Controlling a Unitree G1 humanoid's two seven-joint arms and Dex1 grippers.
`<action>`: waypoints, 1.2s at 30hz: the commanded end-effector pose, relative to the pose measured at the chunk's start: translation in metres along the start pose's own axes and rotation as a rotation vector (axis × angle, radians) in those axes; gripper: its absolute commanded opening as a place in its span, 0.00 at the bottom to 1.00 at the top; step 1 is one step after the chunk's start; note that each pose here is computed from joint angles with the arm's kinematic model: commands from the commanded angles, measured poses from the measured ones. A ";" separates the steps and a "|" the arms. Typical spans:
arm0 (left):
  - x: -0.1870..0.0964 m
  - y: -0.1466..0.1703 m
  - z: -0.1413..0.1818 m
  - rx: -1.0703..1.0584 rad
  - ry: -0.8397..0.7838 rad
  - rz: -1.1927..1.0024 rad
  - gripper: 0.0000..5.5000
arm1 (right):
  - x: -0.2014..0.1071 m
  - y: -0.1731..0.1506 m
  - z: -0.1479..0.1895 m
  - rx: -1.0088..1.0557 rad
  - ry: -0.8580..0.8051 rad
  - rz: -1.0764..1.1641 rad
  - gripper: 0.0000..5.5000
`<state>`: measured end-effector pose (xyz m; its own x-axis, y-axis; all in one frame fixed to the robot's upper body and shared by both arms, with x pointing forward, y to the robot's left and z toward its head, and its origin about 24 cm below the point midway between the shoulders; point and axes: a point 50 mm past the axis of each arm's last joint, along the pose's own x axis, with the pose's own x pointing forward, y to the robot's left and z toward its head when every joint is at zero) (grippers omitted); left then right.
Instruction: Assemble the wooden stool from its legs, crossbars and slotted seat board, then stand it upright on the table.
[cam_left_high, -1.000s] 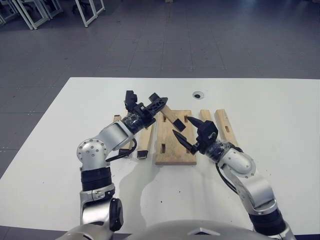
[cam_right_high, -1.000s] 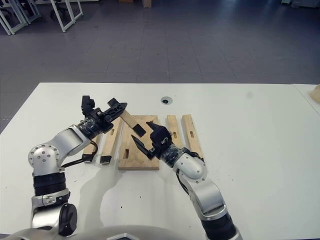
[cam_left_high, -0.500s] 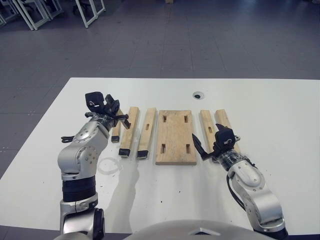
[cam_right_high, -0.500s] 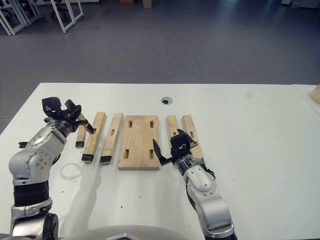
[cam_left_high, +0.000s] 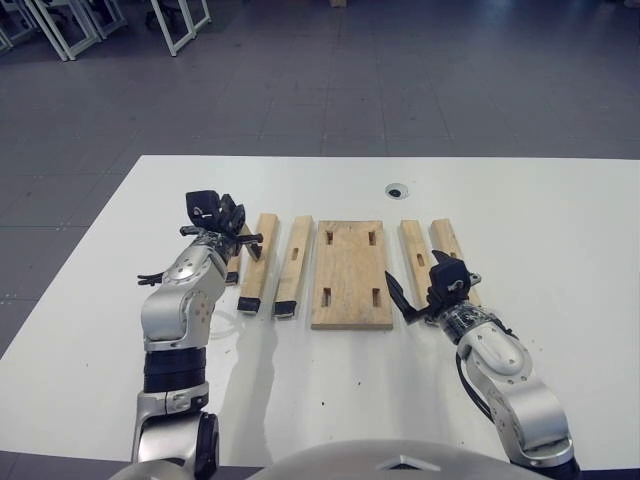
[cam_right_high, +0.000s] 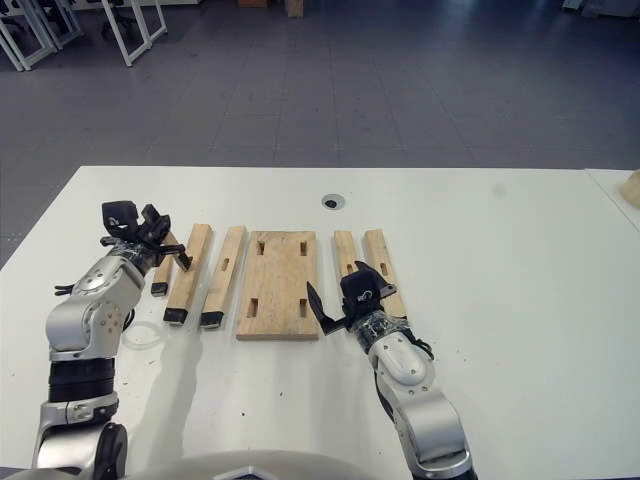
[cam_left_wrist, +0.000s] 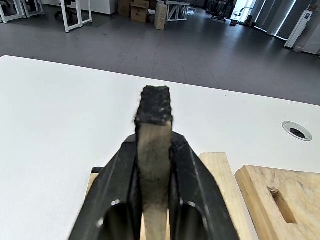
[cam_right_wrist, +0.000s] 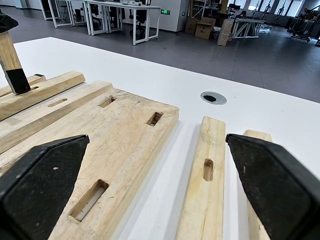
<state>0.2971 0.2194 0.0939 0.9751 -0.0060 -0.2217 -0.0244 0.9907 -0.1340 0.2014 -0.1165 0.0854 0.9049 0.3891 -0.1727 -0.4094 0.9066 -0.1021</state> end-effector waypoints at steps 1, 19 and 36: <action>0.008 -0.003 0.001 0.017 -0.006 -0.022 0.08 | 0.001 -0.001 0.002 -0.017 0.003 0.001 0.92; -0.030 0.003 -0.104 0.031 0.211 0.064 0.08 | 0.003 -0.003 0.005 -0.021 -0.007 -0.015 0.92; -0.034 -0.014 -0.071 0.051 -0.027 0.125 0.08 | 0.010 -0.006 0.008 -0.029 -0.036 -0.018 0.92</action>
<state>0.2564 0.1946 0.0553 0.9919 0.0989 -0.0799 -0.1030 0.9935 -0.0490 0.2101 -0.1178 0.0878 0.9130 0.3749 -0.1609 -0.3953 0.9104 -0.1221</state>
